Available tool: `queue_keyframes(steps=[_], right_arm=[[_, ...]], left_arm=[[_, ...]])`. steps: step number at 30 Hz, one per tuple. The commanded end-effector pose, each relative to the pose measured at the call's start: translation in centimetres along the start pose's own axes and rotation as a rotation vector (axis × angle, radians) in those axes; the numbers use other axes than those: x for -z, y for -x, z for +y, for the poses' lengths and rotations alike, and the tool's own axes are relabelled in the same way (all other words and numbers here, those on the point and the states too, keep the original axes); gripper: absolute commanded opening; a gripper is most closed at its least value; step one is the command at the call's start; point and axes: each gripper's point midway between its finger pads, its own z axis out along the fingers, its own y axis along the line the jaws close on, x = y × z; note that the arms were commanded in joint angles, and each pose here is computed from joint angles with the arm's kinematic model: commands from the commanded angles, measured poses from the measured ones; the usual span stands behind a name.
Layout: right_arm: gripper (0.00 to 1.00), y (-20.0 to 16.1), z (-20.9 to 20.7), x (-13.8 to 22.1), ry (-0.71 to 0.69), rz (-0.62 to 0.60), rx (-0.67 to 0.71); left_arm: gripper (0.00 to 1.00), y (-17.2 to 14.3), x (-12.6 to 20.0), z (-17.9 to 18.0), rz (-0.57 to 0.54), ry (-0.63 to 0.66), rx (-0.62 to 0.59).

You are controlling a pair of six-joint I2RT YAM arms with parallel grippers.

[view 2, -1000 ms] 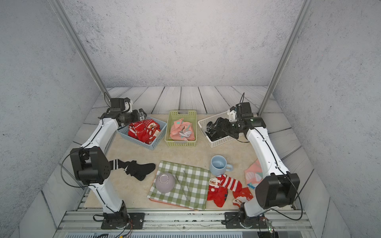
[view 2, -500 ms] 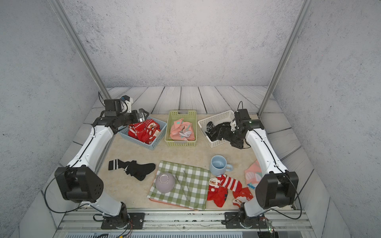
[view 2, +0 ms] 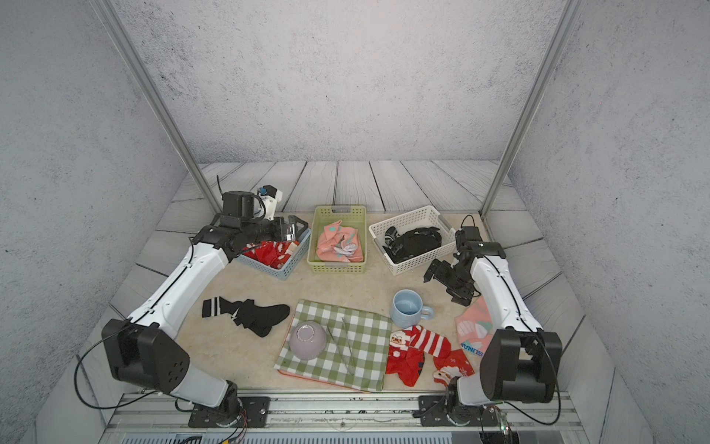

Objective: Sort the socks into the basket by color
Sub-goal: Pick up the sock from the center of the board.

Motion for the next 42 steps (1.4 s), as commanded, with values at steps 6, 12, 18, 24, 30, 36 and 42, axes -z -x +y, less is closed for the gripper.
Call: queue_keyframes(steps=[6, 12, 18, 24, 30, 36, 42], right_arm=[[0.99, 4.1, -5.8, -1.7, -0.076, -0.091, -0.301], [0.99, 6.9, -10.7, -2.6, -0.204, -0.145, -0.383], [1.00, 7.7, -13.0, -4.3, -0.256, -0.129, -0.413], [0.92, 6.9, -14.0, -6.9, -0.274, -0.083, -0.423], [0.88, 6.8, -14.1, -8.4, -0.260, -0.049, -0.422], [0.77, 6.7, -14.2, -9.1, -0.253, -0.049, -0.422], [0.44, 6.8, -13.7, -9.8, -0.209, -0.049, -0.421]], left_arm=[[1.00, -2.1, 0.1, -3.1, 0.022, -0.091, -0.033], [1.00, -2.5, 0.7, -3.8, 0.024, -0.106, -0.033], [1.00, -2.7, 1.1, -4.2, 0.022, -0.112, -0.039], [1.00, -2.8, 1.2, -4.1, 0.021, -0.103, -0.041], [1.00, -2.6, 1.3, -4.0, 0.007, -0.097, -0.040], [1.00, -2.1, 1.2, -4.4, -0.002, -0.117, -0.031], [1.00, -1.8, 1.3, -4.4, -0.013, -0.120, -0.037]])
